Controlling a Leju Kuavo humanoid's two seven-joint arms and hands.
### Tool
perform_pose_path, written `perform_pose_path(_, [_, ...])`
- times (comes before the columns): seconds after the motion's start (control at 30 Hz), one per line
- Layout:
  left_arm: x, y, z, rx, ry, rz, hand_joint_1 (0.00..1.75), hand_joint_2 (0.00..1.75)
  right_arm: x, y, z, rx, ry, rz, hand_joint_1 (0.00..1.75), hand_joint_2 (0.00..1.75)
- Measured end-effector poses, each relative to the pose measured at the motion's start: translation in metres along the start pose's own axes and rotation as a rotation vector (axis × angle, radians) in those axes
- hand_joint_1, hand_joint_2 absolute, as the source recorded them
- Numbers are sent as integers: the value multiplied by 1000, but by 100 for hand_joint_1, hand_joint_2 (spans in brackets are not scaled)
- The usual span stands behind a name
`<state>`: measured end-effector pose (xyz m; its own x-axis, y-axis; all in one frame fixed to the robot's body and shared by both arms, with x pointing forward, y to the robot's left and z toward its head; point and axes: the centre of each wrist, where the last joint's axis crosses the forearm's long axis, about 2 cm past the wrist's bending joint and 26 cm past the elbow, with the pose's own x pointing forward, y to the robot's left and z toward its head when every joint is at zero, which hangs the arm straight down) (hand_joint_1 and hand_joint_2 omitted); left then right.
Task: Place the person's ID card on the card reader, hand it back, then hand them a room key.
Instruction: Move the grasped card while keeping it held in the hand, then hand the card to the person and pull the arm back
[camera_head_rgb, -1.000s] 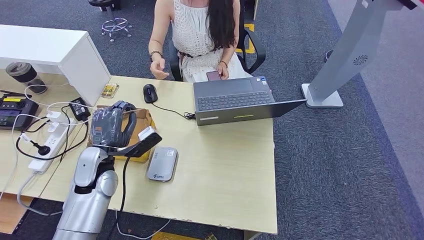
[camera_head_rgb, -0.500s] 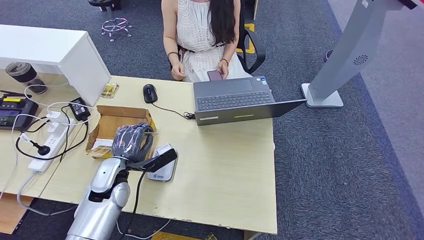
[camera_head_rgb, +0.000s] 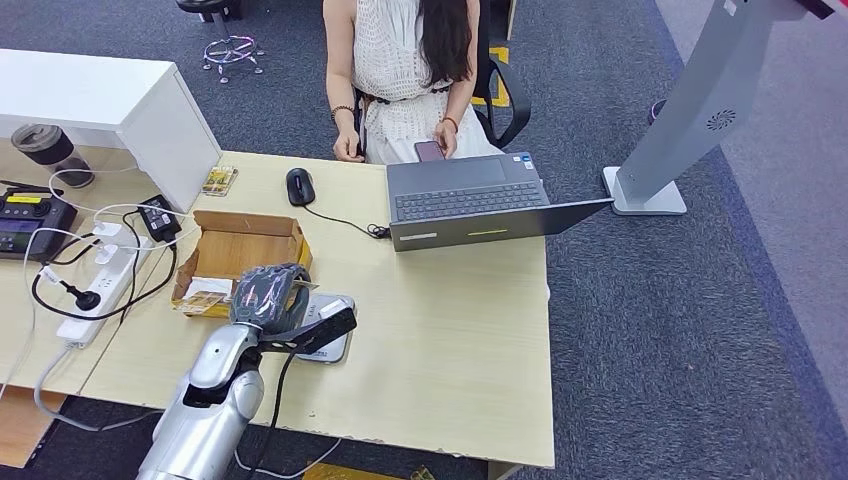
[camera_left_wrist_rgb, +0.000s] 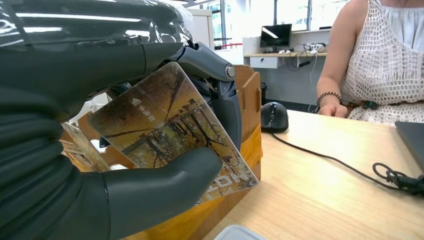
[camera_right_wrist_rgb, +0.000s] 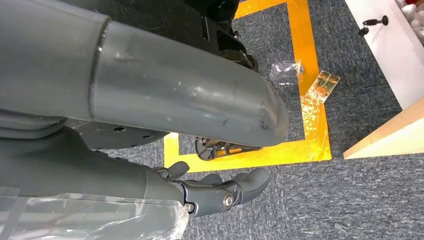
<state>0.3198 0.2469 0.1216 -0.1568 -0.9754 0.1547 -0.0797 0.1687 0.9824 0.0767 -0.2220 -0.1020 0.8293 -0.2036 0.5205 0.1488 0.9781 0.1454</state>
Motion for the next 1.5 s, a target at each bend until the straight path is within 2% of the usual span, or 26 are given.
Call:
perform_pose_path(0.6, [10, -17, 4, -59, -66, -58, 175, 175, -1, 1, 1, 10, 4, 11, 0, 0])
perform_pose_path(1.5, [8, -23, 6, -99, -64, -68, 175, 175, -3, 4, 1, 15, 12, 10, 0, 0])
